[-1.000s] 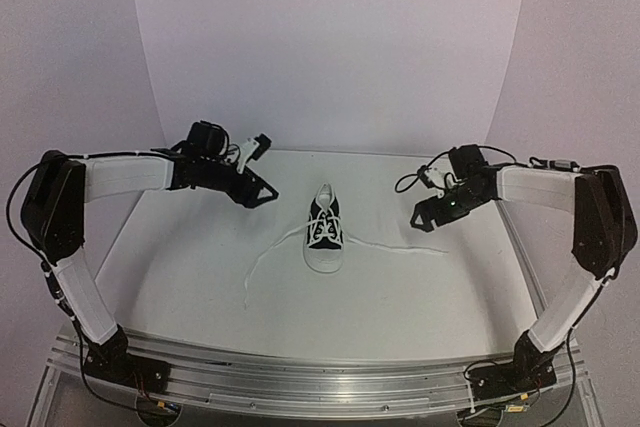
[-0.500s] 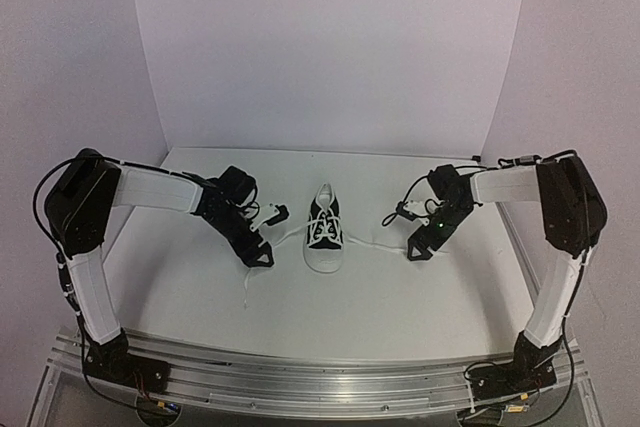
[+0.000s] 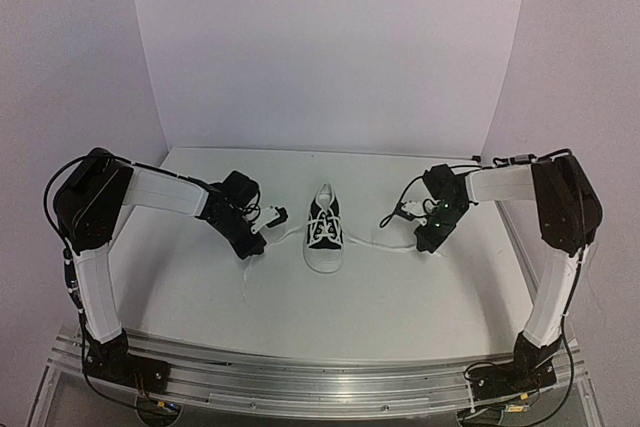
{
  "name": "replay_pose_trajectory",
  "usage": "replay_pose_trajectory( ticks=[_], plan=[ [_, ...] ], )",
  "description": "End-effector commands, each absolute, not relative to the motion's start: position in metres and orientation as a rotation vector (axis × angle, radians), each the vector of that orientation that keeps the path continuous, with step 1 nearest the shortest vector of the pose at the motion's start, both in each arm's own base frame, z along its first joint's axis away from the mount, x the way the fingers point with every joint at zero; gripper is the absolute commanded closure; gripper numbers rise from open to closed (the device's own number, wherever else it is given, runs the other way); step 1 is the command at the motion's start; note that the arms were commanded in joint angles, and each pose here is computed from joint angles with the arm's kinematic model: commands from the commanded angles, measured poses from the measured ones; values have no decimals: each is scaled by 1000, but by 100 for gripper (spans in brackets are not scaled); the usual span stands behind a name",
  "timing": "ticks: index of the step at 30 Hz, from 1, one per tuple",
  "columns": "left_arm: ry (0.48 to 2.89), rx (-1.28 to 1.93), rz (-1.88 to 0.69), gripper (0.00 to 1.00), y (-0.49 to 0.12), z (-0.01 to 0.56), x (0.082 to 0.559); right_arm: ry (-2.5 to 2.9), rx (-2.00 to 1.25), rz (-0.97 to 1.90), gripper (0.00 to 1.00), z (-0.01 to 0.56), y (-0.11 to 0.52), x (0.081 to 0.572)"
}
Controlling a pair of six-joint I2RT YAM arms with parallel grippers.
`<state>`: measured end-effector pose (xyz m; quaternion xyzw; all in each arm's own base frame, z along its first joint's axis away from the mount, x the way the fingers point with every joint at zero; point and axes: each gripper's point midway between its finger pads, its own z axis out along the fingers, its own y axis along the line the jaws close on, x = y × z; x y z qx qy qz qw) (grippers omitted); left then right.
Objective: Tie the shoes
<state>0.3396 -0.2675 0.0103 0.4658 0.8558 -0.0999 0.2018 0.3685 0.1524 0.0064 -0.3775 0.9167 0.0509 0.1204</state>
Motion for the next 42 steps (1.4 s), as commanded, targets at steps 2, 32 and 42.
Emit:
replay_pose_trajectory(
  ticks=[2,32,42],
  plan=[
    [2220,1318,-310,100,-286,75,357,2536,-795,301,100,99,185,412],
    [1761,1468,-559,100,-314,192,302,2209,-536,1293,50,182,526,422],
    [1842,1337,-529,100,-303,182,343,1975,-575,991,22,280,456,435]
  ],
)
